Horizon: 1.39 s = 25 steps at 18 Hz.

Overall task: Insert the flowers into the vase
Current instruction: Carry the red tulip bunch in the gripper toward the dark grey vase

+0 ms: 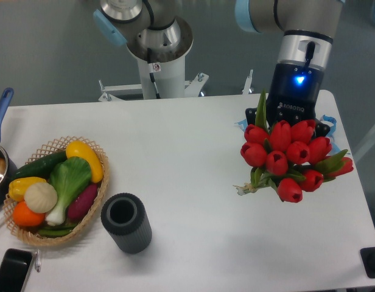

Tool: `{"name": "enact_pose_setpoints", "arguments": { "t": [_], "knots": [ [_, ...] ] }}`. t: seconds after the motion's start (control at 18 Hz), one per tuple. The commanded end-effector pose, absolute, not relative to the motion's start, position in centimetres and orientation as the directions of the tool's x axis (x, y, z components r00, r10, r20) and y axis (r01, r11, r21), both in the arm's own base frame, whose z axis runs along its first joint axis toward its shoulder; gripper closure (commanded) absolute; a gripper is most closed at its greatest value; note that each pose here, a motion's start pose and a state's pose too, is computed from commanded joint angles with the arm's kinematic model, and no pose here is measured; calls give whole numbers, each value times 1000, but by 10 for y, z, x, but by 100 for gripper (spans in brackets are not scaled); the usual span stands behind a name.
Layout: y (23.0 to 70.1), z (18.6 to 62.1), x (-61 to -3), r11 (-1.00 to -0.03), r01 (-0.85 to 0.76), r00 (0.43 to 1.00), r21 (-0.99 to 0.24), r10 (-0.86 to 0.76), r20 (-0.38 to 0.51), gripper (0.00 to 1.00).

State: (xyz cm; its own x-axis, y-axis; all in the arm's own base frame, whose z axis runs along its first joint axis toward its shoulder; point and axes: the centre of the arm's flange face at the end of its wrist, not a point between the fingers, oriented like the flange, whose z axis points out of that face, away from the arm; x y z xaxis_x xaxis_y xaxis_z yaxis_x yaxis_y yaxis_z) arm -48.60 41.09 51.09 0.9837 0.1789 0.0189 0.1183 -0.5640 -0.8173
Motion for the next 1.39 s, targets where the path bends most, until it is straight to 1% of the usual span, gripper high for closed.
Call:
{"name": "enact_pose_setpoints", "arguments": {
  "t": [0.78, 1.0, 1.39],
  "knots": [
    [415, 506, -483, -568, 119, 985, -814, 171, 25, 60],
    [431, 500, -473, -576, 110, 989, -810, 142, 33, 60],
    [451, 508, -456, -574, 73, 995, -816, 102, 17, 60]
  ]
}}
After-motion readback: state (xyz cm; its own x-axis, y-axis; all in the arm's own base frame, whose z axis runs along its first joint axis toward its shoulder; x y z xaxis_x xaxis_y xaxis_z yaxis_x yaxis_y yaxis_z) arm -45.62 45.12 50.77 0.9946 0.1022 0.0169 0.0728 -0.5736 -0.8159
